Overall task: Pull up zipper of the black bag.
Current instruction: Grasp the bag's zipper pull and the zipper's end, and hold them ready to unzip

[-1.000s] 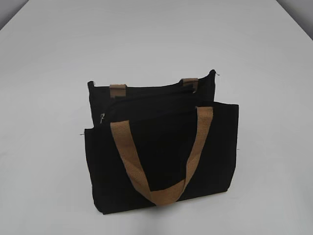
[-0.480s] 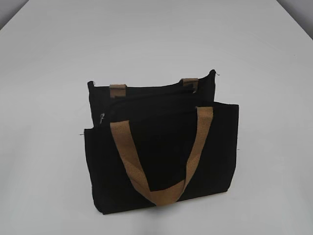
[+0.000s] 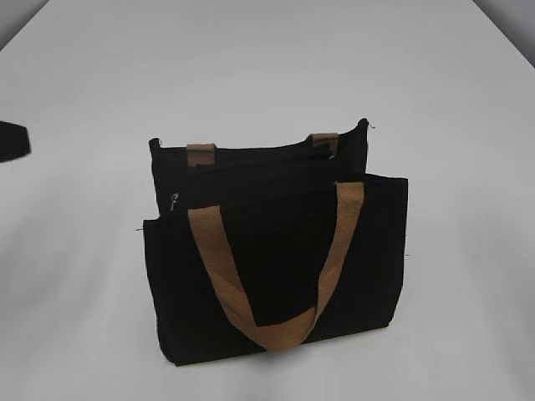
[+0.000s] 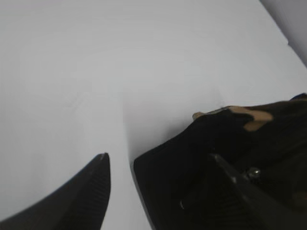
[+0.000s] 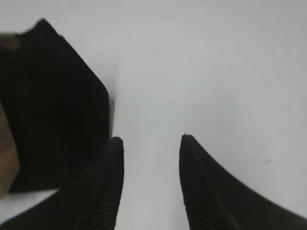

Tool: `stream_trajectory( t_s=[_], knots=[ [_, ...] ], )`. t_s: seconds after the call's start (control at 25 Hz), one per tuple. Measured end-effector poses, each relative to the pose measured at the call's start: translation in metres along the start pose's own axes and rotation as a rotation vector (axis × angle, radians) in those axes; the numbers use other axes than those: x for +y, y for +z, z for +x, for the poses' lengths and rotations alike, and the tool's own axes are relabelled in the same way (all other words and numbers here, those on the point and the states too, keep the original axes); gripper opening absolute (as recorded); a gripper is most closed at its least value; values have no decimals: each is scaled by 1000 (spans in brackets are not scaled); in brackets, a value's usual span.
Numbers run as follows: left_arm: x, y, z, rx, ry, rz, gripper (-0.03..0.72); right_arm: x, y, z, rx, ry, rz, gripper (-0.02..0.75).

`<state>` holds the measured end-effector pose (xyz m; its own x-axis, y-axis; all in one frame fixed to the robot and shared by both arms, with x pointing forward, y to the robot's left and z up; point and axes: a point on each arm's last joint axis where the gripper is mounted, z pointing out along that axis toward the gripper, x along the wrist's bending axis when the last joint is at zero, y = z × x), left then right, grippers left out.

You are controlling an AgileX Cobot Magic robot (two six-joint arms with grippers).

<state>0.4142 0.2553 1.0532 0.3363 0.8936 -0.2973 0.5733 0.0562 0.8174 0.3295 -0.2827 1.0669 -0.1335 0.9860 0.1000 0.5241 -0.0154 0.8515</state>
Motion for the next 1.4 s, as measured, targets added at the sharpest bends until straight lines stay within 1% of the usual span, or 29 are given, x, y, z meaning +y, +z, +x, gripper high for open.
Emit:
stream_trajectory(
  t_s=[0.04, 0.16, 0.24, 0.36, 0.48, 0.6, 0.72, 0.84, 0.92, 1.04, 1.08, 1.12, 1.16, 1.32, 1.4],
  knots=[
    [-2, 10, 3, -13, -2, 32, 467, 4, 4, 0, 8, 21, -23, 308],
    [-12, 38, 11, -65, -45, 146, 467, 17, 19, -1, 11, 68, -78, 307],
    [-19, 52, 12, -95, -69, 196, 467, 21, 31, -3, 7, 83, -62, 307],
    [-28, 65, 3, -118, -33, 246, 467, 30, 49, -3, 10, 30, -10, 307],
    [-46, 74, -13, -104, 35, 275, 467, 42, 73, 5, 52, -93, 54, 307],
    [-66, 79, -19, 11, 83, 255, 467, 55, 91, 18, 111, -220, 82, 307],
    [-85, 78, -23, 112, 108, 232, 465, 63, 110, 33, 164, -293, 120, 307],
    [-94, 75, -30, 157, 145, 203, 447, 69, 127, 46, 204, -334, 149, 307],
    [-95, 74, -34, 184, 105, 167, 435, 75, 135, 55, 227, -352, 151, 307],
    [-96, 73, -33, 223, 42, 92, 429, 83, 144, 66, 253, -385, 149, 307],
    [-98, 74, -33, 219, 33, 76, 428, 85, 147, 70, 263, -404, 147, 307],
    [-99, 76, -34, 204, 51, 63, 428, 86, 149, 73, 272, -422, 147, 307],
    [-101, 77, -34, 188, 48, 52, 428, 87, 151, 77, 284, -441, 146, 307],
    [-108, 85, -40, 77, 156, 15, 428, 87, 154, 91, 321, -493, 140, 307],
    [-113, 91, -44, 24, 219, 18, 428, 86, 154, 94, 332, -505, 140, 307]
  ],
)
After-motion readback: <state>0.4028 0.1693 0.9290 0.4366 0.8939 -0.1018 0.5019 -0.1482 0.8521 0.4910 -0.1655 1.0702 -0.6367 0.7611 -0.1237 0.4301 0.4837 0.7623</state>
